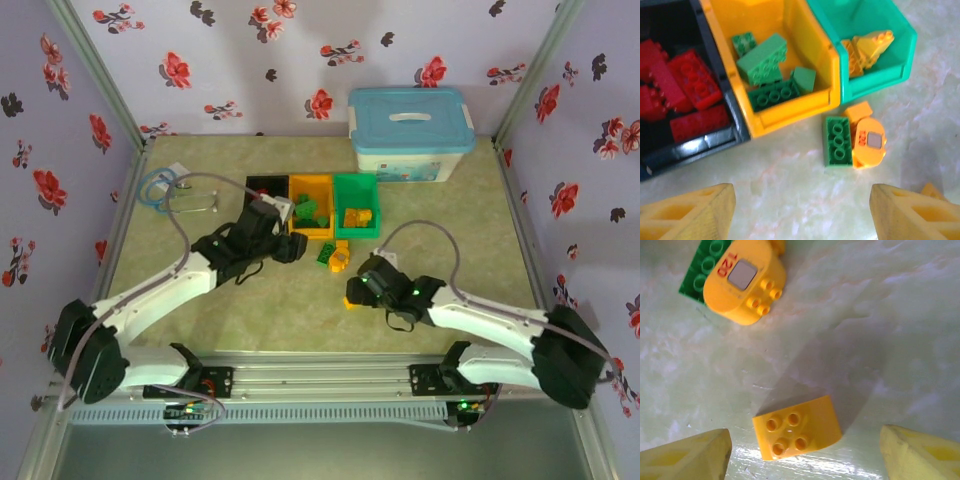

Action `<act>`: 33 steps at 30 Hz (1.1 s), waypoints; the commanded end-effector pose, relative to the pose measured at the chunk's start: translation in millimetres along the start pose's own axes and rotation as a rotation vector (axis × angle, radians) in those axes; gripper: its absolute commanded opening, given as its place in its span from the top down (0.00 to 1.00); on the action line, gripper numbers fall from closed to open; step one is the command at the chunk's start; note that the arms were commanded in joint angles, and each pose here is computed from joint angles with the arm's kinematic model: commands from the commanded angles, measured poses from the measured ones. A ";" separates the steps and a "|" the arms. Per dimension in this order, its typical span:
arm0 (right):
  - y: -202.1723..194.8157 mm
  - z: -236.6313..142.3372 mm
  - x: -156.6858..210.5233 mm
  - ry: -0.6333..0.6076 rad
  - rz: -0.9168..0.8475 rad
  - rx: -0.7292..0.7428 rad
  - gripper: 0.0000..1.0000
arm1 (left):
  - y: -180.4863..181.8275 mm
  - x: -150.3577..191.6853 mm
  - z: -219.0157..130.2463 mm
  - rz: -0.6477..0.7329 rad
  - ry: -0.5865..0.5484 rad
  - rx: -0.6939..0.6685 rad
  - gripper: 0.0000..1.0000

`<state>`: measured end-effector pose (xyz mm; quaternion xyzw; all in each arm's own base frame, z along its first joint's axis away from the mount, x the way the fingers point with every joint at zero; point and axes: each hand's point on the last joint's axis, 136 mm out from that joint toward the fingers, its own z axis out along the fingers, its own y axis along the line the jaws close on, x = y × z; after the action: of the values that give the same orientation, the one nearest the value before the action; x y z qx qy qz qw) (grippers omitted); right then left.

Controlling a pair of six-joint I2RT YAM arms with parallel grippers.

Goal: Sort the legos into containers by color
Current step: Pick up the lego from the bottom-center of the table.

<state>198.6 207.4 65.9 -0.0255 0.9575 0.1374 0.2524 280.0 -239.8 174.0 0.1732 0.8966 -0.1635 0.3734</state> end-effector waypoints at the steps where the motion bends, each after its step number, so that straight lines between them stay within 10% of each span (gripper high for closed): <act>1: 1.6 2.7 1.9 0.023 -0.120 0.110 0.23 | 5.3 16.4 -5.5 -0.051 -0.012 -0.001 0.29; 33: 9.0 46.6 39.6 0.246 -0.199 0.285 0.30 | 37.1 69.3 -27.9 -0.144 -0.011 -0.066 0.32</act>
<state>191.7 226.6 17.3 -0.1063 0.9801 -0.0286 0.1654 232.2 -184.7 131.4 0.1059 0.9121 -0.1627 0.3611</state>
